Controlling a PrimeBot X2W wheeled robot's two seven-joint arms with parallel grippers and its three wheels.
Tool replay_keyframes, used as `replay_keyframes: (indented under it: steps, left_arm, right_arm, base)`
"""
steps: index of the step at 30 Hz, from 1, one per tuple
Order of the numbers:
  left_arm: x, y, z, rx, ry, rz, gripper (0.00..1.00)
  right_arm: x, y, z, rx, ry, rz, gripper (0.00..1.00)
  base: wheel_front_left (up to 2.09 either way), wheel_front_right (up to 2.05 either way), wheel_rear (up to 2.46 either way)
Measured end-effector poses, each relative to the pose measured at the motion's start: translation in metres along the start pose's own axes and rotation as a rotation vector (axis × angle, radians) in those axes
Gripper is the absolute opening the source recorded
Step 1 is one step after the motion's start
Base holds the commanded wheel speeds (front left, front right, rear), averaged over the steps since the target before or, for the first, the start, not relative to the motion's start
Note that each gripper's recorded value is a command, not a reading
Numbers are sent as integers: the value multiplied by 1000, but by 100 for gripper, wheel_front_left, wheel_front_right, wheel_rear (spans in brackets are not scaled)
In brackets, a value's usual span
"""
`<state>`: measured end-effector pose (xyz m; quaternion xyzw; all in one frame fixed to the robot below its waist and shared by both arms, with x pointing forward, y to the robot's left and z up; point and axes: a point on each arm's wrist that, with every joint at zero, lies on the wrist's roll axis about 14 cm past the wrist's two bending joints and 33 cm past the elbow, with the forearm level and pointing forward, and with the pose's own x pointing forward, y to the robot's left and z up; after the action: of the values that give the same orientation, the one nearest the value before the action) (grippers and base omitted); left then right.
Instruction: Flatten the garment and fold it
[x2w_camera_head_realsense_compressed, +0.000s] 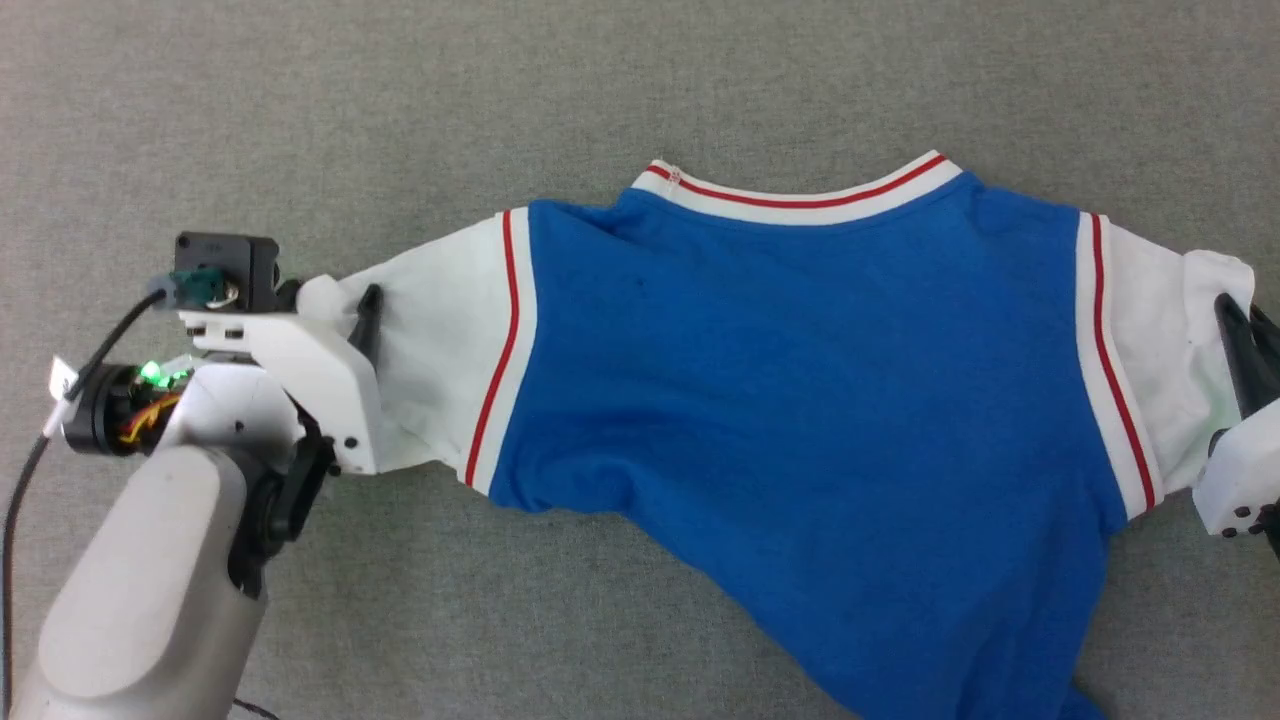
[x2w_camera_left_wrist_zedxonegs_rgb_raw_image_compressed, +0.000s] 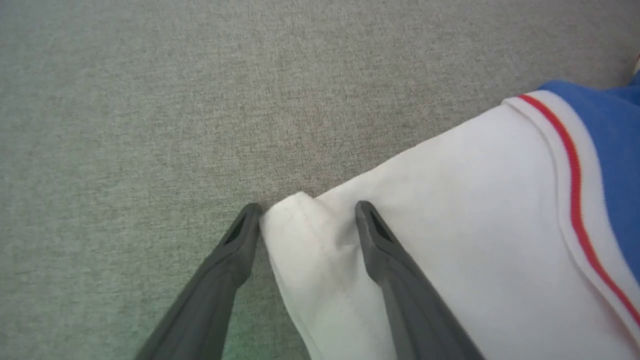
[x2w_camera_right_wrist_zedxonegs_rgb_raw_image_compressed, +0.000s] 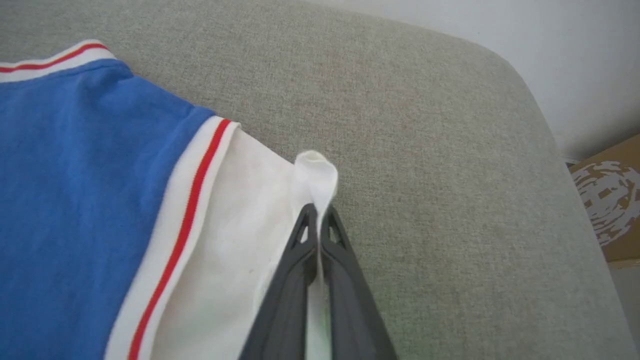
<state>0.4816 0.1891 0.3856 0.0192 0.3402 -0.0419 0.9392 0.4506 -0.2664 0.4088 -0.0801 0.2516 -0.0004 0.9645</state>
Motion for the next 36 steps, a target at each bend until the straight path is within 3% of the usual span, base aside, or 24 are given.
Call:
replay_keyframes:
  steps: [1, 2, 13, 20, 27, 36]
  left_arm:
    - [2, 0, 0, 8, 9, -3, 35]
    - [4, 0, 2, 11, 7, -3, 0]
    - [5, 1, 5, -29, 22, -16, 0]
    - [-16, 14, 43, -80, -181, 32, 0]
    - [-63, 31, 139, -89, -542, 73, 0]
    - [-140, 29, 251, 38, -829, 72, 0]
  right_arm:
    - [1, 0, -2, 0, 6, 0, 0]
    - [1, 0, -4, 1, 14, 1, 0]
    - [4, 1, 7, -10, -13, 7, 0]
    - [-4, 2, 33, -15, -103, 11, 0]
    - [-21, 2, 131, -76, -382, 20, 0]
    - [-76, 5, 263, -265, -667, 18, 0]
  base:
    - [0, 0, 0]
    - [0, 0, 0]
    - [0, 0, 0]
    - [0, 0, 0]
    - [0, 0, 0]
    - [0, 0, 0]
